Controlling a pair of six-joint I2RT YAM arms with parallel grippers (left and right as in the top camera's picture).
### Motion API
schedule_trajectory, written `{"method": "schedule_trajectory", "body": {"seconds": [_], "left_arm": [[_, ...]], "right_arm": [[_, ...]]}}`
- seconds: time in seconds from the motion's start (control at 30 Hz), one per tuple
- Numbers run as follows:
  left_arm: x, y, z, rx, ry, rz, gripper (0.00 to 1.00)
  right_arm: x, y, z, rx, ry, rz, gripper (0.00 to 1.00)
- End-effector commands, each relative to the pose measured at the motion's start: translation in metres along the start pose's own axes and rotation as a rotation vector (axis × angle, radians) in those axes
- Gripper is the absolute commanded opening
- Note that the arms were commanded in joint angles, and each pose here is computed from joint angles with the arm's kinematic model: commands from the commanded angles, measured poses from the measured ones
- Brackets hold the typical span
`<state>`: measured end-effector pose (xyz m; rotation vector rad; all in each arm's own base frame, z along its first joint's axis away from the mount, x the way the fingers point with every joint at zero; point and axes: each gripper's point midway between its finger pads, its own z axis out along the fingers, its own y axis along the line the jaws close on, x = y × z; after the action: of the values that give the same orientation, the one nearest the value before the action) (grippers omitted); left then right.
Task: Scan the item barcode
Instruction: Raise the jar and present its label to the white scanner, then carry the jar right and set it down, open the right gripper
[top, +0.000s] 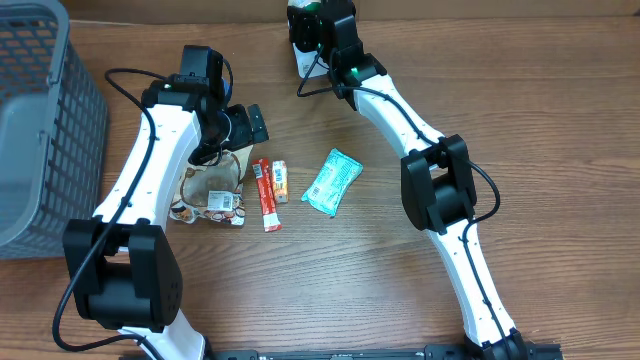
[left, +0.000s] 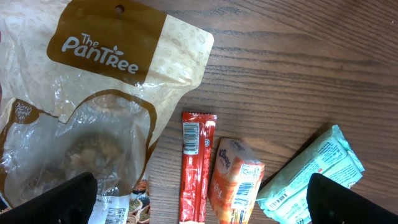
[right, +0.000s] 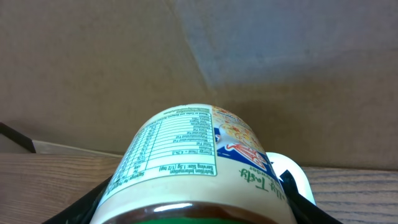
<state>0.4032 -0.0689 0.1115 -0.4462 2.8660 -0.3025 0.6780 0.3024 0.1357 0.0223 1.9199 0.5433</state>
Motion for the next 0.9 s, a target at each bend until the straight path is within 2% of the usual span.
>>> {"method": "schedule_trajectory", "body": {"seconds": [0.0,0.13,0.3,0.53,0.7,0.87], "left_arm": [[-0.005,-0.005,-0.005,0.016,-0.014,0.001,0.99],[-0.005,-0.005,-0.005,0.015,-0.014,0.001,1.0],[-0.005,-0.005,-0.005,0.015,-0.014,0.001,1.0],[-0.005,-0.005,-0.005,0.016,-0.013,0.001,1.0],[-0.005,-0.005,-0.005,0.016,-0.013,0.001,0.99],[-0.005,-0.005,-0.005,0.015,-0.014,0.001,1.0]], "right_arm": [[-0.024,0.002,-0.004,-0.011,-0.058,0.05,0.04],[-0.046,0.01,-0.014,-0.022,-0.086,0.049,0.04],[-0.095,0.026,-0.047,-0.04,-0.103,0.052,0.04],[-0.145,0.039,-0.123,-0.019,0.003,0.053,0.04],[-0.14,-0.008,-0.208,0.165,0.243,0.098,0.04],[-0.113,-0.083,-0.279,0.411,0.456,0.283,0.04]]}}
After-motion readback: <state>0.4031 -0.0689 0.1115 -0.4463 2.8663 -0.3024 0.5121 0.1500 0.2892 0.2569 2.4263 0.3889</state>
